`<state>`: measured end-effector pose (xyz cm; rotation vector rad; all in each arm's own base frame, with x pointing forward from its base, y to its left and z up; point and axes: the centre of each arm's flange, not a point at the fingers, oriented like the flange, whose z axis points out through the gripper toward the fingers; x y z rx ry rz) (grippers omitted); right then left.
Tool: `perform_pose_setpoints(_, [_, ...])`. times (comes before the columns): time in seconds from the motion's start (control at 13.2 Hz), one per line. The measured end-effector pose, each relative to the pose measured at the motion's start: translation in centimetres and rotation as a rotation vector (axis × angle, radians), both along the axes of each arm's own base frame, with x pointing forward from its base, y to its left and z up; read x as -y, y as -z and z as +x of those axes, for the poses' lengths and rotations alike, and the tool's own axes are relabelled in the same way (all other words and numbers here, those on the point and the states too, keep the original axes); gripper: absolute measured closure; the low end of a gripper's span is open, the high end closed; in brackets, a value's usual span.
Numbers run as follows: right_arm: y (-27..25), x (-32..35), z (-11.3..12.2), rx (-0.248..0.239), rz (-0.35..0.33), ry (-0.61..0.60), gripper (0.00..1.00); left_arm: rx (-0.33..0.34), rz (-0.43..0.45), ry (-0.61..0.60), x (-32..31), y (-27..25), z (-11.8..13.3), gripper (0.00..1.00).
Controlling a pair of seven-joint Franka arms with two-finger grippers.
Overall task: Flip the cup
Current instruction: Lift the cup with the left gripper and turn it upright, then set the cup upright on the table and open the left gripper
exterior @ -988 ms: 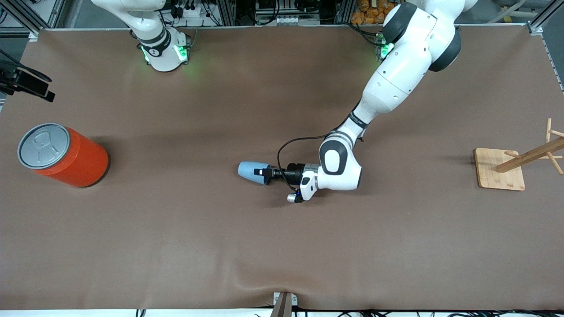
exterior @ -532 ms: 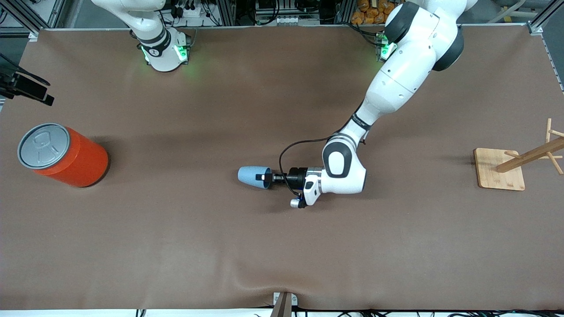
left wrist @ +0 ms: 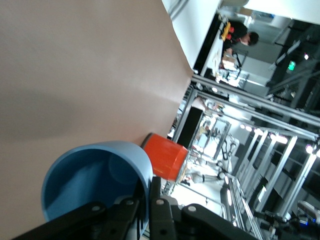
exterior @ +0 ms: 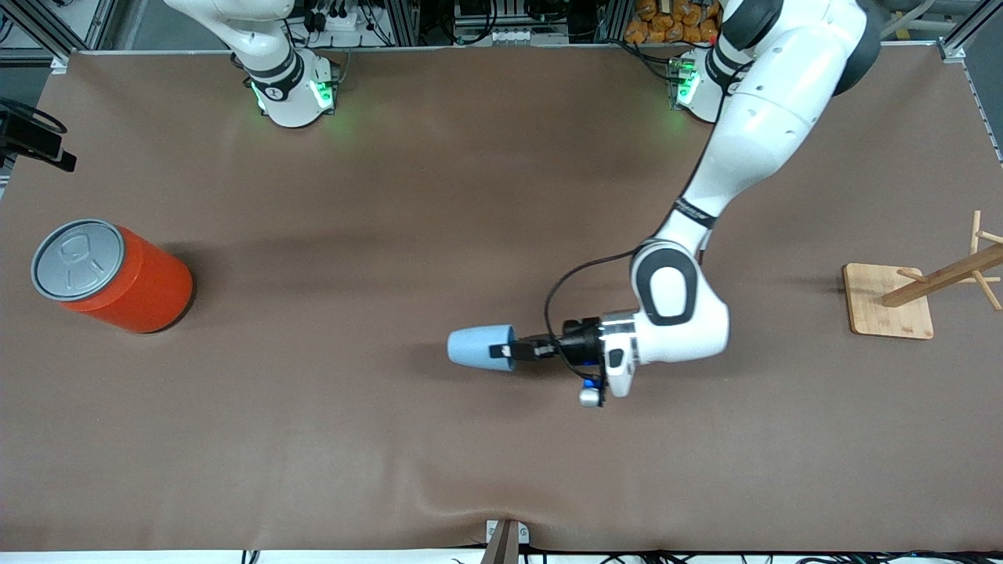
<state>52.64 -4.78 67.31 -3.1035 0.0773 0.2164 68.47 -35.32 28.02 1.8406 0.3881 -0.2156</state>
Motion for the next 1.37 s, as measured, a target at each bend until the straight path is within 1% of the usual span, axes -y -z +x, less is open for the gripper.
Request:
perform_pose_setpoints(0.08, [0.0,-1.0,0.1,0.002,-0.002,-0.013,0.00,-0.009,0.029,-0.017,-1.9,-0.8,0.9,0.95])
perform_pose_setpoints(0.23, [-0.1,-2.1,0.3,0.009,-0.011,0.020,0.00,-0.017,0.089,-0.057,-5.7,-3.1,2.3,0.95])
perform_pose_setpoints(0.3, [-0.1,-2.0,0.3,0.010,-0.013,0.038,0.00,-0.003,0.146,-0.071,-7.8,-4.5,2.7,0.95])
perform_pose_setpoints(0.46, [-0.1,-1.3,0.3,0.011,-0.013,0.057,0.00,0.036,0.276,-0.077,-11.9,-6.6,2.7,0.95])
perform_pose_setpoints(0.61, [-0.1,-1.1,0.3,0.011,-0.013,0.062,0.00,0.072,0.411,-0.059,-16.1,-7.0,2.3,0.95])
perform_pose_setpoints(0.99, [-0.1,-1.2,0.3,0.013,-0.014,0.065,0.00,0.149,0.799,0.074,-25.3,-4.9,0.8,0.95])
perform_pose_setpoints(1.14, [-0.1,-1.2,0.3,0.013,-0.014,0.065,0.00,0.181,0.915,0.129,-26.6,-4.7,-0.7,0.95])
perform_pose_setpoints(1.29, [-0.1,-1.4,0.3,0.011,-0.013,0.067,0.00,0.265,1.013,0.099,-27.2,-3.6,-2.6,0.95])
perform_pose_setpoints(1.37, [-0.1,-1.5,0.3,0.010,-0.013,0.075,0.00,0.293,1.050,0.093,-27.5,-2.4,-3.8,0.95])
